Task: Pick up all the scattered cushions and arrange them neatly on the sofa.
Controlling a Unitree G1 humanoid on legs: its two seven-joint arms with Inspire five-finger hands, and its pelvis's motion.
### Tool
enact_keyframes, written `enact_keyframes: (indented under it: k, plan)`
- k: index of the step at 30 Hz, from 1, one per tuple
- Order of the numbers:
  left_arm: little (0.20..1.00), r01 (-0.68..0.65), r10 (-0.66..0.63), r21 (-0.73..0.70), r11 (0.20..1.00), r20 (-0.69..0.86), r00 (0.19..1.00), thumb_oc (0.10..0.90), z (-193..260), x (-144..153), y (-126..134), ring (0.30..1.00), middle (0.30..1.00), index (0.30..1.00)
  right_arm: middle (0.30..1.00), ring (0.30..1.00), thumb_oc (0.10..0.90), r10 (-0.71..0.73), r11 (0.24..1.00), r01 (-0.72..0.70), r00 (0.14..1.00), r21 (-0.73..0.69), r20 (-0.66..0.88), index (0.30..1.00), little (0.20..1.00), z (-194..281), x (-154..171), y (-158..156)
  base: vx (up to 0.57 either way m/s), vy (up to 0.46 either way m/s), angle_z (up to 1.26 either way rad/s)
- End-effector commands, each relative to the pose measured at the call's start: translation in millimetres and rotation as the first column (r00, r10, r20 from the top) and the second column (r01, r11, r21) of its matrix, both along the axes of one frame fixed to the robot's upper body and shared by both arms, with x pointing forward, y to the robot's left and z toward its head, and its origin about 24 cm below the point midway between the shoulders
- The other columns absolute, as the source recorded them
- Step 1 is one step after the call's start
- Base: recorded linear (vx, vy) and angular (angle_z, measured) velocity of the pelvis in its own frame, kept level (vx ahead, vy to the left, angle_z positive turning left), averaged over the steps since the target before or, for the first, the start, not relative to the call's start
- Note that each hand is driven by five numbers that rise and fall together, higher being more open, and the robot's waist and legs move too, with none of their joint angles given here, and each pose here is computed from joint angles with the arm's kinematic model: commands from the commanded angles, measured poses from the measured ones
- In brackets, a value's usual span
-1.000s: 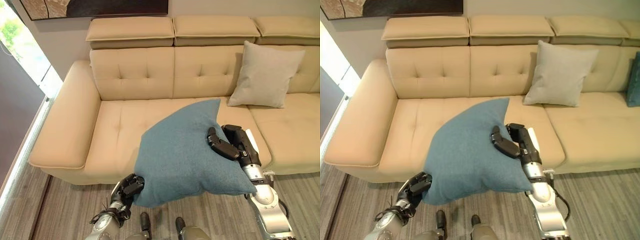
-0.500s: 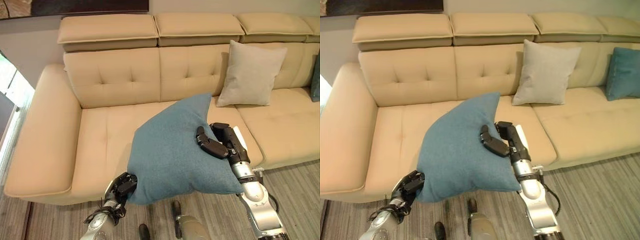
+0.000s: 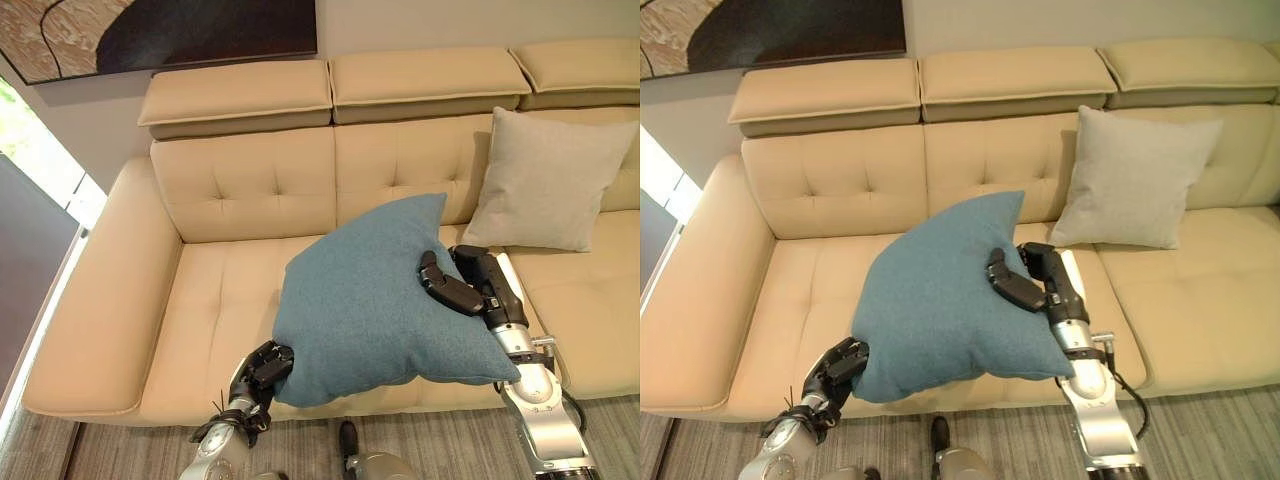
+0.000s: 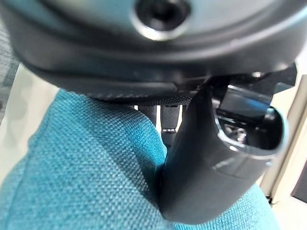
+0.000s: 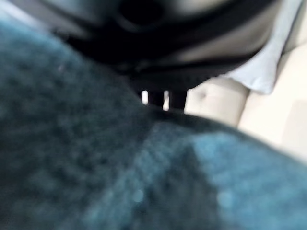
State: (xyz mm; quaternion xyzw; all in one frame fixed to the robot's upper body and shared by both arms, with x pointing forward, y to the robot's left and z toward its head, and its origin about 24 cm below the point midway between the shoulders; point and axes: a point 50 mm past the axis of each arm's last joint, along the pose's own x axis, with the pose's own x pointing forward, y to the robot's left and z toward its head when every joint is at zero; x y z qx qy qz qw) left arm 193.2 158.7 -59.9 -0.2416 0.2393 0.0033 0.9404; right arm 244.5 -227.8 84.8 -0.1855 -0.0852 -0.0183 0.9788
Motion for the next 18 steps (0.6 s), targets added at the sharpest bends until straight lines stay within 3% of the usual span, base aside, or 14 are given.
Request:
enact_keyframes:
  k: [1, 10, 18]
  plan:
    - [0.3, 0.142, -0.073, -0.115, 0.983, 0.466, 0.882, 0.4, 82, 46, -31, 0.3, 0.3, 0.3, 0.3, 0.3, 0.4, 0.144, 0.987, -0.157, 0.959, 0.036, 0.245, 0.3, 0.3, 41, 1, 30, 0.12, 0.076, 0.19]
    - [0.3, 0.163, -0.111, -0.068, 0.984, 0.482, 0.869, 0.4, 86, 46, -30, 0.3, 0.3, 0.3, 0.3, 0.3, 0.4, 0.149, 0.986, -0.162, 0.96, 0.036, 0.239, 0.3, 0.3, 39, 2, 35, 0.22, 0.206, -0.15]
    - [0.3, 0.102, -0.08, -0.013, 0.995, 0.525, 0.847, 0.4, 97, 53, -14, 0.3, 0.3, 0.3, 0.3, 0.3, 0.4, 0.201, 0.975, -0.22, 0.935, 0.034, 0.291, 0.3, 0.3, 49, 8, 52, 0.1, 0.191, -0.18]
